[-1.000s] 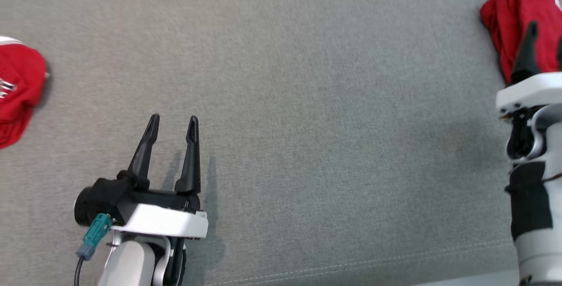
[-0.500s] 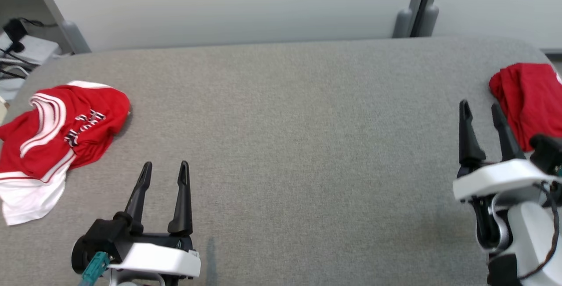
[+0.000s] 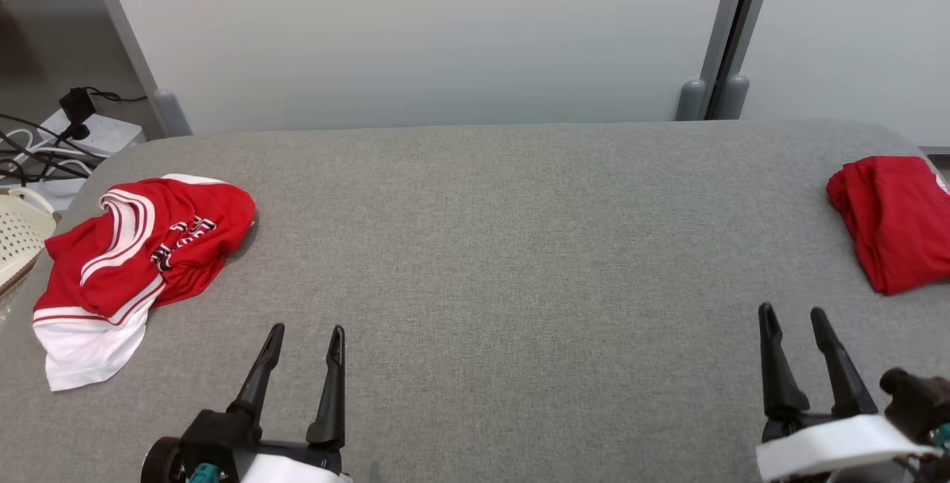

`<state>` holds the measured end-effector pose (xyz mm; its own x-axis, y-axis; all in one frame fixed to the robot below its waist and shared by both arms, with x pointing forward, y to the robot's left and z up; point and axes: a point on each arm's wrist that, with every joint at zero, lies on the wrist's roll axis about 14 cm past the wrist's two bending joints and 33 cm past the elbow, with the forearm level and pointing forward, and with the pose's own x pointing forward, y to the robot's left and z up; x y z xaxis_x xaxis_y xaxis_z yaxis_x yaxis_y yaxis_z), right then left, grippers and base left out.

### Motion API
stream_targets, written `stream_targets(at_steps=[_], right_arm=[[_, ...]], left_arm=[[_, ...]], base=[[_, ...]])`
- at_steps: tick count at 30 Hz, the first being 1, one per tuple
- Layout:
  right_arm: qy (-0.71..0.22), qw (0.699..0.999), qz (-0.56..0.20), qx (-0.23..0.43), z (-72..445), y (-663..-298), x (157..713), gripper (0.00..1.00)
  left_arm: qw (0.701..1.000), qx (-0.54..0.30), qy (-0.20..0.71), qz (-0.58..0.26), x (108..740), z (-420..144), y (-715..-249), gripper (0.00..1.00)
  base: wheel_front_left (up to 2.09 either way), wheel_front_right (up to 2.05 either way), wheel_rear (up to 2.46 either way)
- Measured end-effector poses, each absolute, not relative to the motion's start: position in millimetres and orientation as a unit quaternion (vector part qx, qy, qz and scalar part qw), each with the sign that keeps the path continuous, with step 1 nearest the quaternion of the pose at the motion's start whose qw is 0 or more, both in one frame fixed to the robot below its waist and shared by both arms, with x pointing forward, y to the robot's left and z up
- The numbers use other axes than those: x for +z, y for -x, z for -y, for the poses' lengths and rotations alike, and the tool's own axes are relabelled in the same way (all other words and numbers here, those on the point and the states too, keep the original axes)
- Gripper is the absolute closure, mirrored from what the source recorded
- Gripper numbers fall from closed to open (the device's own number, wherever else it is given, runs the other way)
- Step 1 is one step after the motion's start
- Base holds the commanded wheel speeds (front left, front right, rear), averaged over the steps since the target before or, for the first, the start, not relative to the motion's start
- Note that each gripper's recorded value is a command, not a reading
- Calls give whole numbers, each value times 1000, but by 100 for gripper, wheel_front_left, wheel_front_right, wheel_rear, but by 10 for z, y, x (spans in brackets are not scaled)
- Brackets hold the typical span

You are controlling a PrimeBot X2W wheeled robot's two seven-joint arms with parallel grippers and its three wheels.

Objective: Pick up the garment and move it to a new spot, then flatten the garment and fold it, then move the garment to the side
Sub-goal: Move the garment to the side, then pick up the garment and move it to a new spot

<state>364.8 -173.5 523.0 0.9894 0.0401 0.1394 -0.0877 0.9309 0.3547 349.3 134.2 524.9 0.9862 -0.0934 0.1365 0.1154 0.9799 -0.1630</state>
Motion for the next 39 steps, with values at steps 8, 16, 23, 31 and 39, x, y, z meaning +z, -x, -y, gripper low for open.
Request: stream_targets(at_steps=[8, 16, 23, 31, 39], right_arm=[[-149, 987, 44, 38, 1670, -3477, 5076, 0], [-133, 989, 49, 52, 1598, -3493, 5118, 0], [-133, 989, 42, 58, 1556, -3508, 5082, 0], [-134, 985, 39, 100, 1290, -3546, 5103, 0], [-137, 977, 33, 157, 919, -3613, 5118, 0]], left_arm=[[994, -46, 82, 56, 5198, -1319, -3477, 0], [995, -33, 80, 50, 5159, -1365, -3489, 0], [996, -24, 81, 43, 5112, -1422, -3460, 0], [996, -4, 81, 45, 5111, -1569, -3395, 0], [995, 41, 81, 52, 5129, -1839, -3261, 0]], base=[[0, 0, 0], [0, 0, 0], [0, 0, 0], [0, 0, 0], [0, 0, 0]])
